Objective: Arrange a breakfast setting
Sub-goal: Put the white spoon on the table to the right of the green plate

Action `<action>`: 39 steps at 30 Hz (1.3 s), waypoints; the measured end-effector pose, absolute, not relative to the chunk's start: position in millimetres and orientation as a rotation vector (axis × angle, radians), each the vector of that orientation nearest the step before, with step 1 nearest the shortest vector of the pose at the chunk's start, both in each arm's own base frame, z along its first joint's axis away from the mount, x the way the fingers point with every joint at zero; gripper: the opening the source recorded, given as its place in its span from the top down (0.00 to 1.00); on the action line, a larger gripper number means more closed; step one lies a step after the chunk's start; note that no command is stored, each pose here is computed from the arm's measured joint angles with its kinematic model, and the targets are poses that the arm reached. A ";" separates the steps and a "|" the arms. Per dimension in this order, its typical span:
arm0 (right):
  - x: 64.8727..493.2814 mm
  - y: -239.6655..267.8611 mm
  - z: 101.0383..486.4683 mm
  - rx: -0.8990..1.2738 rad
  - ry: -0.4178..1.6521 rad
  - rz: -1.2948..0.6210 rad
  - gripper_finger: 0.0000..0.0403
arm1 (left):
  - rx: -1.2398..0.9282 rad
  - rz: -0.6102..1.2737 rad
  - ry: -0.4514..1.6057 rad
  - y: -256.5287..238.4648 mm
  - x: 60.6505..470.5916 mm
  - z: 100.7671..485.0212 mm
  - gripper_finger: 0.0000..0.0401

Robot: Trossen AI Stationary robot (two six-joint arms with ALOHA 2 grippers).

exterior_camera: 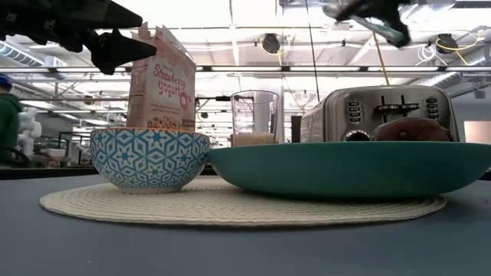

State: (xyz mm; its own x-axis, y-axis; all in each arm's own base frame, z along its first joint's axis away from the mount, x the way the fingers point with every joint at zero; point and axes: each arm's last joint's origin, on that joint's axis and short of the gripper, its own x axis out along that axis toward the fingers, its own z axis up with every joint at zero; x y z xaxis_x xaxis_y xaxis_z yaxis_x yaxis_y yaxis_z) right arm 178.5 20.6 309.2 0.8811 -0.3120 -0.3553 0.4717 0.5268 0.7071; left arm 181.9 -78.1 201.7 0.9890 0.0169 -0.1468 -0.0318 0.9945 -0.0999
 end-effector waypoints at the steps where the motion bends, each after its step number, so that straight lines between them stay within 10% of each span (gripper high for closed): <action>1: 175.8 24.9 299.4 0.939 0.187 -0.466 0.98 | -0.102 0.025 0.146 -78.1 181.9 201.6 0.23; 39: 151.0 75.9 178.8 1.103 0.582 -0.775 0.99 | -0.106 0.025 0.146 -78.1 182.0 201.8 0.23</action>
